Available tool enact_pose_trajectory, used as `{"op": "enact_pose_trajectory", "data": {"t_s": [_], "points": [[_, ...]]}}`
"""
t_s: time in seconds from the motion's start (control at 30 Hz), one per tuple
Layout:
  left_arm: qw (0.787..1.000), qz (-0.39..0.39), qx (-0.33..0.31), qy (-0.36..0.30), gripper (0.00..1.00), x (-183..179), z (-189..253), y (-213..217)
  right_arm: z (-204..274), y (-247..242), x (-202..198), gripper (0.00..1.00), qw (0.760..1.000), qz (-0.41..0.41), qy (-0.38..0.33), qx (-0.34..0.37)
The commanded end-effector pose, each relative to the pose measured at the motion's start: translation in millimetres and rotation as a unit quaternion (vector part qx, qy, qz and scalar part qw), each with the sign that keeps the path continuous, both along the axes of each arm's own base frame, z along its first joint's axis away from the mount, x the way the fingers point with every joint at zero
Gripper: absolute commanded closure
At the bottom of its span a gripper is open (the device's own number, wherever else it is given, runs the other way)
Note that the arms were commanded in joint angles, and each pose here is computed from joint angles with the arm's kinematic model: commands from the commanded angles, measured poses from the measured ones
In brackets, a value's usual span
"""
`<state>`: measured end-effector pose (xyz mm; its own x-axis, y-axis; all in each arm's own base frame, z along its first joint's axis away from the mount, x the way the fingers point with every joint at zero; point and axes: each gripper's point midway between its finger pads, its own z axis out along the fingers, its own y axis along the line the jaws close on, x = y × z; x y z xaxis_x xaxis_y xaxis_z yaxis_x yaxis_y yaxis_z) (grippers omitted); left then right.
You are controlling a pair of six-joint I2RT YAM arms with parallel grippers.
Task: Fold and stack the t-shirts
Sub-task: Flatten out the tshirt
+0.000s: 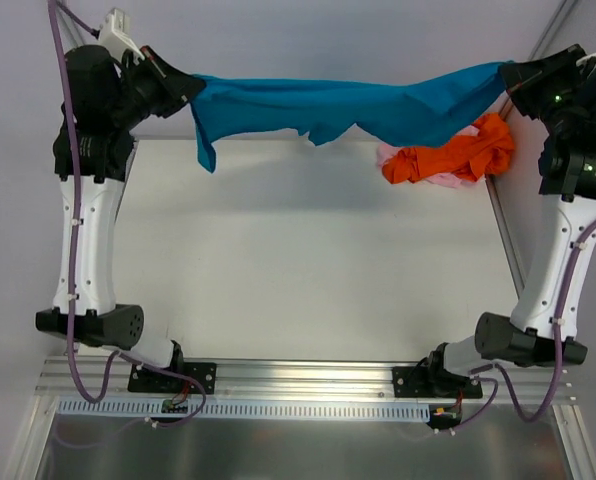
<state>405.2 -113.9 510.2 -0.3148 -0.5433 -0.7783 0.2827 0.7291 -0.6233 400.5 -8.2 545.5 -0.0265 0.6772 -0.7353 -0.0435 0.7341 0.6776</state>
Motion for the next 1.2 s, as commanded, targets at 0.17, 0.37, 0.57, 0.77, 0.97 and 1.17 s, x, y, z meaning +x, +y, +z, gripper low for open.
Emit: {"op": "enact_pose_trajectory", "data": {"t_s": [0.17,0.37,0.57,0.77,0.97,1.17], "points": [[0.991,-0.062,-0.068,0.099,0.01,-72,-79,-18,-64,11,-63,0.00,0.998,0.010,0.058,-0.027],[0.987,-0.070,-0.067,0.126,0.01,-95,-103,-19,-55,-7,-76,0.00,0.995,-0.044,0.066,-0.057],[0.989,-0.064,-0.056,0.124,0.01,-95,-109,-16,-54,-9,-71,0.01,0.995,-0.046,0.067,-0.052],[0.984,-0.032,-0.088,0.154,0.01,-66,-164,-13,-112,15,-18,0.01,0.989,0.047,0.142,0.012],[0.969,-0.045,-0.110,0.216,0.01,-18,-247,-31,-256,67,45,0.01,0.930,0.181,0.306,0.091],[0.973,-0.063,-0.061,0.213,0.01,36,-290,-55,-348,97,82,0.00,0.887,0.221,0.388,0.120]]}}
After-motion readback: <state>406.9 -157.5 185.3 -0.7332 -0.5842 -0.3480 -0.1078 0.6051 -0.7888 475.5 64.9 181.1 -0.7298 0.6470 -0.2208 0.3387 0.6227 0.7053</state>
